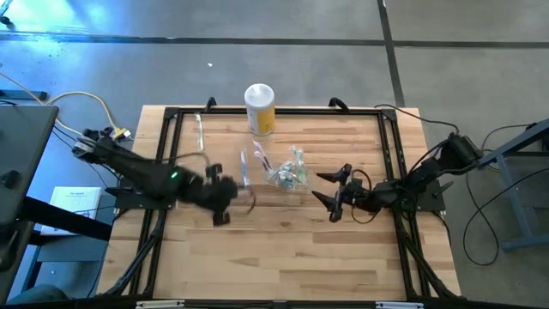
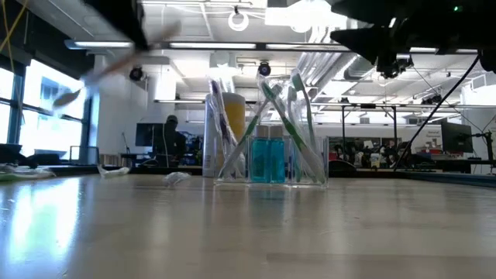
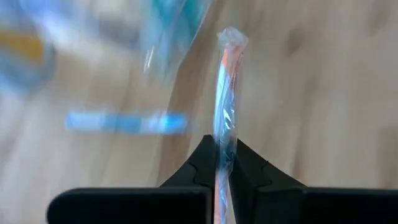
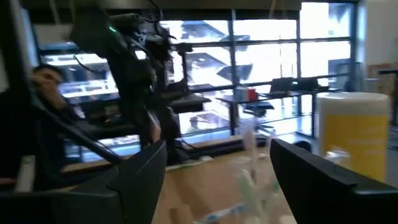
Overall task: Pick & Place toothbrushing station
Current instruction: Put the orange toothbrush into the right section of the transparent organizer
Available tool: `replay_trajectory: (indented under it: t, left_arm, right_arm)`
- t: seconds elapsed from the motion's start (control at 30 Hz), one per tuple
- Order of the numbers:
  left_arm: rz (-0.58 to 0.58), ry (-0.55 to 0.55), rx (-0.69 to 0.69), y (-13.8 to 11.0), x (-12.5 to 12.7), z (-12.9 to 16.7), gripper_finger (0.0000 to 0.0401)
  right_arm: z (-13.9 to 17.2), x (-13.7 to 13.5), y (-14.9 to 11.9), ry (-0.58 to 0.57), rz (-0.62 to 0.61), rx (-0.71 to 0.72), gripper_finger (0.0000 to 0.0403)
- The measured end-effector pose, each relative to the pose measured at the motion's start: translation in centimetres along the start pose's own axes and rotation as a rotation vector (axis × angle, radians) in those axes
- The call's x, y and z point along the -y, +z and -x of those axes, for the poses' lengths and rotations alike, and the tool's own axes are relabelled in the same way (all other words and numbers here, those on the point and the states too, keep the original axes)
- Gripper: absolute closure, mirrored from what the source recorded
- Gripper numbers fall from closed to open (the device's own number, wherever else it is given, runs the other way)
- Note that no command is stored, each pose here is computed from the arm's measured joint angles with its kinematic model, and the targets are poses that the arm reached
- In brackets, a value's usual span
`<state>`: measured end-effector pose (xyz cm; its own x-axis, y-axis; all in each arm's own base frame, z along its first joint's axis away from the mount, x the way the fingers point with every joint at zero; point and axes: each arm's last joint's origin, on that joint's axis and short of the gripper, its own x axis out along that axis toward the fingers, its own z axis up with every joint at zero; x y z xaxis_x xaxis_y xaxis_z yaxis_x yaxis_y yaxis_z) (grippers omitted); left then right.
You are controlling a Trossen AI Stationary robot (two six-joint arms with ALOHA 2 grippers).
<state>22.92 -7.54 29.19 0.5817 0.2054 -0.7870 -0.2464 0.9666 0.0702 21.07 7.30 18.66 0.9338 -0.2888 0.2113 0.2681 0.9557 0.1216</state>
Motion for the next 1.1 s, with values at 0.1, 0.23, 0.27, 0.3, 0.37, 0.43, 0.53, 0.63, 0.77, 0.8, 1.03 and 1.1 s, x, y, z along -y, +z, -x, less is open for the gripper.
replay_trajectory:
  t: [0.1, 0.23, 0.27, 0.3, 0.37, 0.43, 0.53, 0.63, 0.77, 0.8, 1.03, 1.1]
  left_arm:
    - [-0.137, -0.015, 0.174, 0.5, 3.2, 3.7, 0.0391]
    - [-0.460, -0.009, 0.446, 0.4, 7.6, 6.9, 0.0391]
    - [-0.571, -0.006, 0.498, 0.2, 8.6, 7.3, 0.0391]
    - [-0.682, 0.005, 0.548, 0.1, 9.8, 7.5, 0.0391]
    - [-0.917, 0.040, 0.607, -0.3, 12.0, 7.3, 0.0391]
    - [-1.141, 0.111, 0.627, -0.7, 14.0, 6.1, 0.0391]
    - [-1.471, 0.243, 0.596, -1.1, 16.2, 3.5, 0.0390]
    - [-1.809, 0.375, 0.516, -1.4, 17.8, 0.1, 0.0378]
    - [-1.907, 0.519, 0.497, 0.0, 19.5, -2.9, 0.0372]
    - [-1.924, 0.536, 0.486, 0.5, 19.7, -3.3, 0.0375]
    - [-1.991, 0.551, 0.432, 2.0, 20.1, -3.7, 0.0391]
    - [-1.974, 0.546, 0.422, 2.2, 19.8, -4.0, 0.0390]
  right_arm:
    - [0.2, -0.4, 0.5, 0.087, -0.044, 0.016, 0.0125]
    - [0.2, -0.7, 0.9, 0.232, -0.158, 0.026, 0.0125]
    - [0.2, -0.6, 0.9, 0.265, -0.194, 0.023, 0.0125]
    - [0.0, -0.5, 0.9, 0.295, -0.231, 0.017, 0.0125]
    - [-0.3, -0.4, 0.9, 0.360, -0.304, -0.002, 0.0125]
    - [-0.7, -0.3, 0.9, 0.414, -0.384, -0.031, 0.0125]
    - [-1.5, -0.3, 0.7, 0.473, -0.510, -0.123, 0.0125]
    - [-2.6, -0.6, 0.6, 0.508, -0.592, -0.220, 0.0125]
    - [-3.9, -1.3, 0.1, 0.486, -0.593, -0.311, 0.0125]
    - [-4.1, -1.5, 0.1, 0.487, -0.589, -0.311, 0.0125]
    - [-5.0, -3.1, -0.1, 0.551, -0.532, -0.306, 0.0125]
    - [-5.2, -3.5, 0.0, 0.567, -0.515, -0.300, 0.0125]
